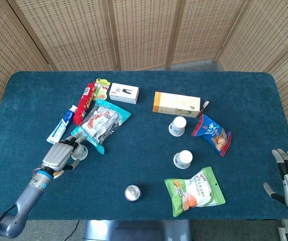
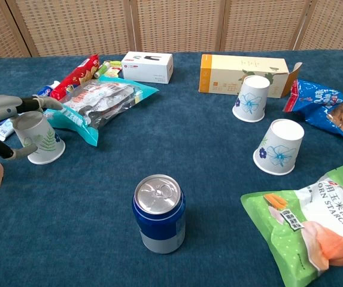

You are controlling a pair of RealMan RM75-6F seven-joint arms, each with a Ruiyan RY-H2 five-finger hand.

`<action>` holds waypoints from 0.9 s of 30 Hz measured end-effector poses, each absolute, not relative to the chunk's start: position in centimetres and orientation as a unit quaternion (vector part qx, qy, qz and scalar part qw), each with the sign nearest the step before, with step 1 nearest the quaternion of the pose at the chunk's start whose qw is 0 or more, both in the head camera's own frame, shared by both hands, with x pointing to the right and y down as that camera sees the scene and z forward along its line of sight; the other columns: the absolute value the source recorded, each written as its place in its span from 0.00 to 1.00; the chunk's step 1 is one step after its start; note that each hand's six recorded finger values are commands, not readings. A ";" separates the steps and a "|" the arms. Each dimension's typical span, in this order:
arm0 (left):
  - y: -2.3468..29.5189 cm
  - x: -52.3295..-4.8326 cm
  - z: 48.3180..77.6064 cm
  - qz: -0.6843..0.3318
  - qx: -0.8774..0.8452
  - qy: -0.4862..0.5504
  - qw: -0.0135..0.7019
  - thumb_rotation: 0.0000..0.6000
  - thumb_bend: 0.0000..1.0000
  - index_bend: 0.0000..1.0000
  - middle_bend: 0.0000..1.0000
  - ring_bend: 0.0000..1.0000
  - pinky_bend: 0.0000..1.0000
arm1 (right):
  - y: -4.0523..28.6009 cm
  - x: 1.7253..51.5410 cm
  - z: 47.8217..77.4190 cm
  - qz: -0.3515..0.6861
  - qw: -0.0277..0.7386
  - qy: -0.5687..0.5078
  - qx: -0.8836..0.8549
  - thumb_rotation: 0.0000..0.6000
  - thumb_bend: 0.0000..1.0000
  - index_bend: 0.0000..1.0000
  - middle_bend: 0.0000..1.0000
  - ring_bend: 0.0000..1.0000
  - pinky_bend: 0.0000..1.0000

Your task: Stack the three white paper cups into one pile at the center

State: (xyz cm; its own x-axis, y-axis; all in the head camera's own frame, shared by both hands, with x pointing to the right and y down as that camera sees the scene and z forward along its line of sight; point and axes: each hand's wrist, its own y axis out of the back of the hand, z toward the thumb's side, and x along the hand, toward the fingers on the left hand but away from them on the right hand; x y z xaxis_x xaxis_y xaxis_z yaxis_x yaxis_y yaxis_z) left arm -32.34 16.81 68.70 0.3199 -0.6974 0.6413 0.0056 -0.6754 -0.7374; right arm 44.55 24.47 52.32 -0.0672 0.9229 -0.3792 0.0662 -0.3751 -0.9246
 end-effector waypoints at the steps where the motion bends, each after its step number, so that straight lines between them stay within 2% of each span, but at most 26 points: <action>1: 16.8 -32.2 68.7 -0.533 -0.743 0.233 0.331 1.00 0.46 0.15 0.15 0.24 0.43 | 24.5 44.5 52.3 0.593 0.361 -0.427 -0.580 0.98 0.28 0.00 0.03 0.02 0.36; 7: 16.7 -31.8 68.7 -0.528 -0.741 0.240 0.339 1.00 0.46 0.24 0.24 0.32 0.52 | 24.6 44.6 52.4 0.593 0.360 -0.427 -0.580 0.98 0.28 0.00 0.04 0.02 0.36; 12: 16.7 -31.8 68.6 -0.526 -0.739 0.245 0.343 1.00 0.46 0.28 0.28 0.34 0.55 | 24.5 44.7 52.5 0.594 0.359 -0.426 -0.580 0.98 0.28 0.00 0.04 0.02 0.36; 20: 16.4 -31.5 67.9 -0.516 -0.742 0.253 0.346 1.00 0.46 0.28 0.28 0.35 0.56 | 24.3 44.6 52.5 0.595 0.360 -0.426 -0.579 0.98 0.28 0.00 0.04 0.02 0.36; 27: 15.6 -30.2 65.6 -0.483 -0.761 0.273 0.337 1.00 0.46 0.28 0.28 0.36 0.56 | 24.3 44.7 52.6 0.596 0.358 -0.424 -0.580 0.98 0.28 0.00 0.04 0.02 0.36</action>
